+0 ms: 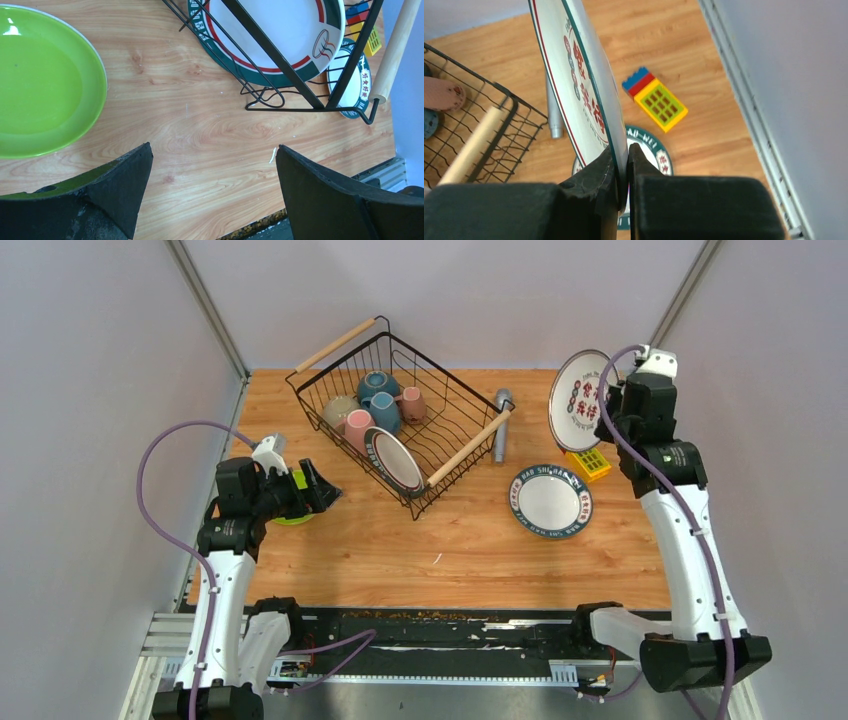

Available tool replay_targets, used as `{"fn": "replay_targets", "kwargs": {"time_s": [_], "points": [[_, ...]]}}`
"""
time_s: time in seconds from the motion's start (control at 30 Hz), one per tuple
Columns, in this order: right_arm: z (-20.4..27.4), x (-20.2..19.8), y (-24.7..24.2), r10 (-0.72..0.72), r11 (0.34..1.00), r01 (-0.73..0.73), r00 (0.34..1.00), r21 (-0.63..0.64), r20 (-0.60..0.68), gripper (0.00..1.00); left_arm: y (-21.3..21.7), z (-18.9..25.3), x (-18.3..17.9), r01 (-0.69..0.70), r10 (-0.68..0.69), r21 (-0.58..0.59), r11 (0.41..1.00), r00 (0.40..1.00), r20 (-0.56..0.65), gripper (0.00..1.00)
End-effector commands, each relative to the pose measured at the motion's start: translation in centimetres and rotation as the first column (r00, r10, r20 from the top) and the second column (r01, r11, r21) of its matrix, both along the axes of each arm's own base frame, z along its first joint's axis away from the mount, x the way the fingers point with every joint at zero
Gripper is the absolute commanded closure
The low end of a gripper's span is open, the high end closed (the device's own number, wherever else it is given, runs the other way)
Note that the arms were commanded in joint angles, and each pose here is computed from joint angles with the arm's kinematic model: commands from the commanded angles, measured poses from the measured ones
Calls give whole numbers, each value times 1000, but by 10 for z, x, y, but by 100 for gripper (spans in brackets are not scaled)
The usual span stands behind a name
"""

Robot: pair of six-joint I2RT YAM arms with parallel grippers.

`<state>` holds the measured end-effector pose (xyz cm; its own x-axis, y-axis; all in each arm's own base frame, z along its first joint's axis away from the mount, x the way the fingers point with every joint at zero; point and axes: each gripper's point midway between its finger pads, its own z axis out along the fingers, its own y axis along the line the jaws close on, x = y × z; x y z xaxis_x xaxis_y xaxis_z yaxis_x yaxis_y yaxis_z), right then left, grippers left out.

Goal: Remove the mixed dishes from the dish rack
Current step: Place the plate at the center of the board.

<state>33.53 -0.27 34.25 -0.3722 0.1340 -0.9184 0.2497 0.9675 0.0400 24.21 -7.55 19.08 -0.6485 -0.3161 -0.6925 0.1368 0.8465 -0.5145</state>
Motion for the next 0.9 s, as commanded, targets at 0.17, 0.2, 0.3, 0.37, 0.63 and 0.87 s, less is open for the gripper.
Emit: {"fn": "replay_targets", "kwargs": {"time_s": [0.17,0.2,0.3,0.37,0.63,0.87], "points": [[-72,0,-11,25,867,1,999,498,-45,100,-1,6,3,12,-12,-2,1000,999,35,0],[-84,-2,-12,21,842,16,998,540,-63,100,-1,6,3,12,-12,-2,1000,999,35,0],[-105,-5,-10,30,768,33,996,639,-88,100,-2,6,3,16,-15,-5,1000,999,35,0],[-116,-7,-5,44,721,37,994,692,-99,100,-2,6,3,16,-16,-6,1000,999,35,0],[-165,-19,9,77,603,101,980,792,-183,100,-3,7,3,22,-22,-9,1000,999,40,0],[-207,-28,5,76,584,172,962,794,-264,100,-4,6,3,23,-23,-11,1000,999,36,0]]}}
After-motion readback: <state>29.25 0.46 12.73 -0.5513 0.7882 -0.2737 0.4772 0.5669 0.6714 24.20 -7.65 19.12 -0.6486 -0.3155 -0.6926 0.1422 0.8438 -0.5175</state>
